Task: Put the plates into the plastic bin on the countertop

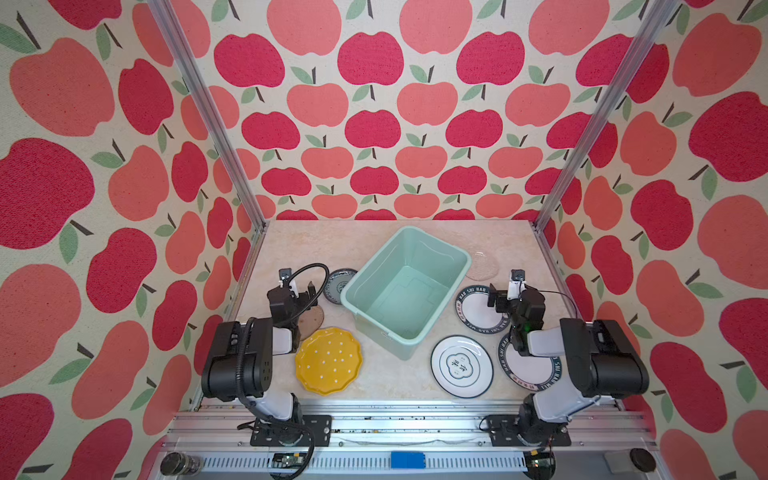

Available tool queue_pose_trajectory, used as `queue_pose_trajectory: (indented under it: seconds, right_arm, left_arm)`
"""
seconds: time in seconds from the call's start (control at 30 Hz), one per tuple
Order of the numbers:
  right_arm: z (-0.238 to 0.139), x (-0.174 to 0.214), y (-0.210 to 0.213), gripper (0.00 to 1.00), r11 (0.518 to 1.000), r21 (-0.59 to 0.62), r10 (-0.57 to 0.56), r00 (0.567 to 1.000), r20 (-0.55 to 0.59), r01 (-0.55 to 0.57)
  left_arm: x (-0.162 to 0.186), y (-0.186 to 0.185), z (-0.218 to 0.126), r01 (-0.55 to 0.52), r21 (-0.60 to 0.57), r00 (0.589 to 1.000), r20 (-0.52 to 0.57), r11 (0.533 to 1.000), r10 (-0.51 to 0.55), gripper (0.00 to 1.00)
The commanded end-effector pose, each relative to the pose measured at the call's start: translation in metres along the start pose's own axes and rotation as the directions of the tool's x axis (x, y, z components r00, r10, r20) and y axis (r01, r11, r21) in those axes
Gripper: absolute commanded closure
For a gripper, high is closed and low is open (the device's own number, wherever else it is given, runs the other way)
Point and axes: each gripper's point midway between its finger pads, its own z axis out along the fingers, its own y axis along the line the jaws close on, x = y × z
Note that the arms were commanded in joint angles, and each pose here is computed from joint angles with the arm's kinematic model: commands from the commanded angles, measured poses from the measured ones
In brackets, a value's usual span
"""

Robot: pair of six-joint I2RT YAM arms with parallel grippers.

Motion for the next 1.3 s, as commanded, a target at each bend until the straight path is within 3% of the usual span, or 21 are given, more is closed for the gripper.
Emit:
queue_pose_trajectory:
  seconds: [0.0,0.93,1.03,1.17,1.2,1.27]
  right_arm:
    - [0.001,-0.003,0.001,0.00,1.000,-0.004,0.000,1.000,0.004,0.000]
    - [0.000,-0.004,-0.003,0.01,1.000,0.015,0.010,1.000,0.012,-0.010]
    - [-0.007,-0.013,-0.012,0.01,0.998,0.062,0.023,1.000,0.020,-0.024]
    - [-0.020,-0.040,-0.004,0.01,1.000,-0.003,0.003,1.000,0.006,-0.003]
    - [-0.024,-0.051,-0.005,0.00,0.999,-0.015,0.037,0.999,-0.004,-0.037]
    - [-0.032,-0.063,-0.021,0.01,0.972,0.065,0.231,0.972,-0.041,-0.228]
  left_arm:
    - [0.007,-0.002,0.002,0.017,0.023,1.000,-0.020,1.000,-0.017,0.01]
    - [0.005,0.000,0.001,0.027,0.027,1.000,-0.014,0.999,-0.027,0.01]
    - [-0.010,0.011,-0.002,0.050,-0.034,0.998,-0.026,0.998,-0.050,0.01]
    - [-0.039,0.012,-0.018,0.057,-0.048,0.997,-0.051,0.997,-0.059,0.01]
    - [-0.051,0.012,-0.025,0.080,-0.043,0.995,-0.054,0.996,-0.082,0.01]
    - [-0.068,0.017,-0.037,0.187,-0.044,0.978,-0.089,0.981,-0.190,0.01]
